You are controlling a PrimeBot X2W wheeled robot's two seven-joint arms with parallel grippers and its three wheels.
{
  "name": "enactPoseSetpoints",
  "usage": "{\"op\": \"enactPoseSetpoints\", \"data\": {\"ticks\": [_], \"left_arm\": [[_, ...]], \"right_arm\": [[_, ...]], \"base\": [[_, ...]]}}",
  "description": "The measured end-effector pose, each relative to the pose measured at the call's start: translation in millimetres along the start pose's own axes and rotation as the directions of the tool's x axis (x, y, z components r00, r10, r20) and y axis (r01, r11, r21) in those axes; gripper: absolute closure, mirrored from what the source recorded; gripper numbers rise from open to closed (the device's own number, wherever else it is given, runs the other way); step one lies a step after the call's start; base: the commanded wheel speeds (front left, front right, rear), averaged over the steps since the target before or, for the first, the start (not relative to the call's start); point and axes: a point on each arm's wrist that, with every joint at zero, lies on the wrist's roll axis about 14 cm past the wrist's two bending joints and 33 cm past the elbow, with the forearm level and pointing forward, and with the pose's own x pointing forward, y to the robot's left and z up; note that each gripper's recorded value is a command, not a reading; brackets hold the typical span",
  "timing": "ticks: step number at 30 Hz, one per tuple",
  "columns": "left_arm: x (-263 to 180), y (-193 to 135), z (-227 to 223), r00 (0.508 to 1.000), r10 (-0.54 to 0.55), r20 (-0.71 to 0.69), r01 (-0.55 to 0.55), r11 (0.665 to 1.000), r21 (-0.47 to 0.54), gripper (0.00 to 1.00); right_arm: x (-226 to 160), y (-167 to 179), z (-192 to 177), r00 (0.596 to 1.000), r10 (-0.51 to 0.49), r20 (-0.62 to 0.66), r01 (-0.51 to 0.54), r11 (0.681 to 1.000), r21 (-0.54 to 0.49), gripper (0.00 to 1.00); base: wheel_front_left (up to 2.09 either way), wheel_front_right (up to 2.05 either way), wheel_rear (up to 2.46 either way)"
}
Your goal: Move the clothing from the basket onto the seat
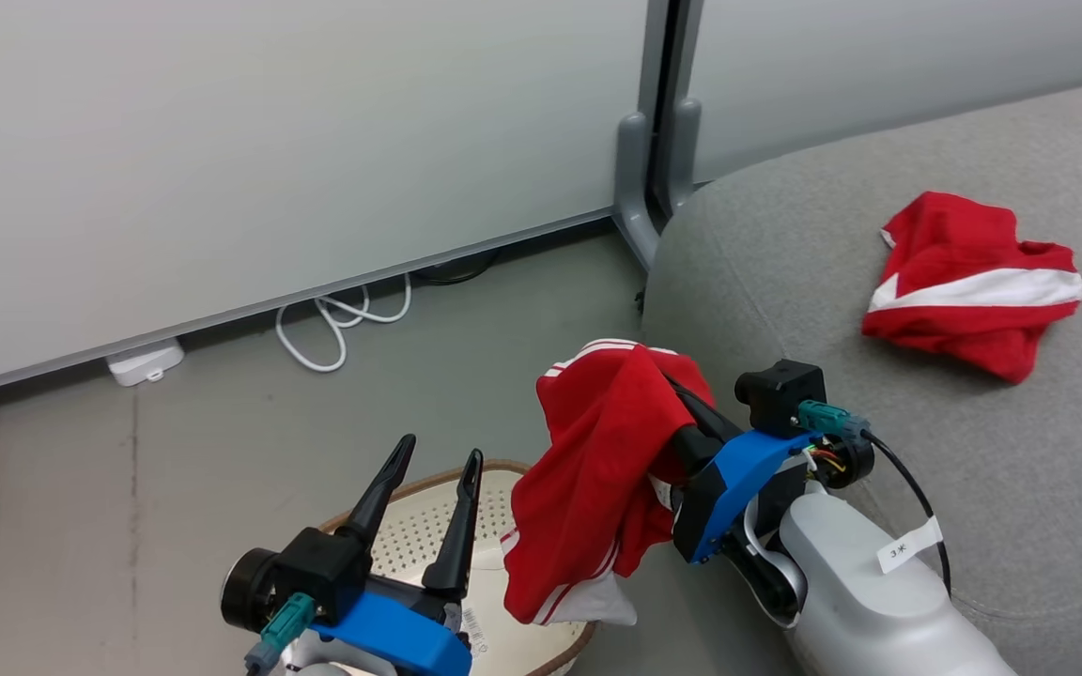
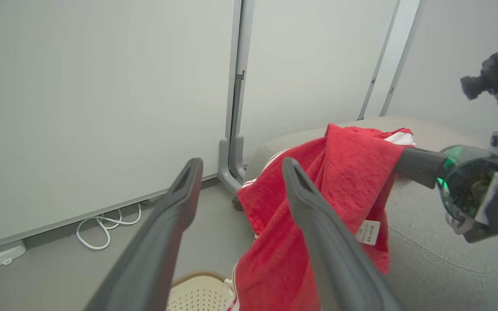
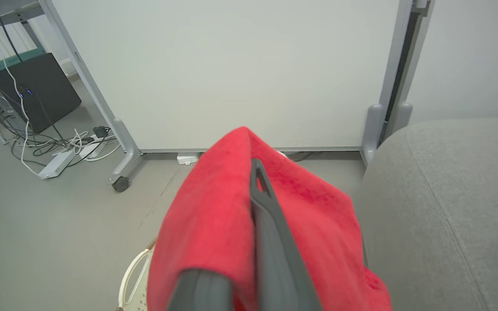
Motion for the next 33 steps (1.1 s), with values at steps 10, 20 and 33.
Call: {"op": "enactPoseSetpoints", "data": {"ticks": [10, 20, 33], "left_arm": [[29, -40, -8, 0.989, -0.147, -0.02, 0.147, 0.989, -0.014, 0.0], [49, -80, -20, 0.957, -0.286, -0.045, 0.285, 0.958, -0.032, 0.0], [62, -110, -35, 0.919, -0.388, -0.073, 0.385, 0.921, -0.055, 0.0]], "right_arm": [[-36, -45, 0, 0.99, -0.14, 0.014, 0.14, 0.99, 0.018, 1.0], [-74, -85, -2, 0.959, -0.281, 0.023, 0.28, 0.959, 0.047, 1.0], [-102, -112, -6, 0.922, -0.386, 0.019, 0.383, 0.921, 0.073, 1.0]], "base": [[0.0, 0.0, 0.0], [0.0, 0.0, 0.0], [0.0, 0.0, 0.0]]}}
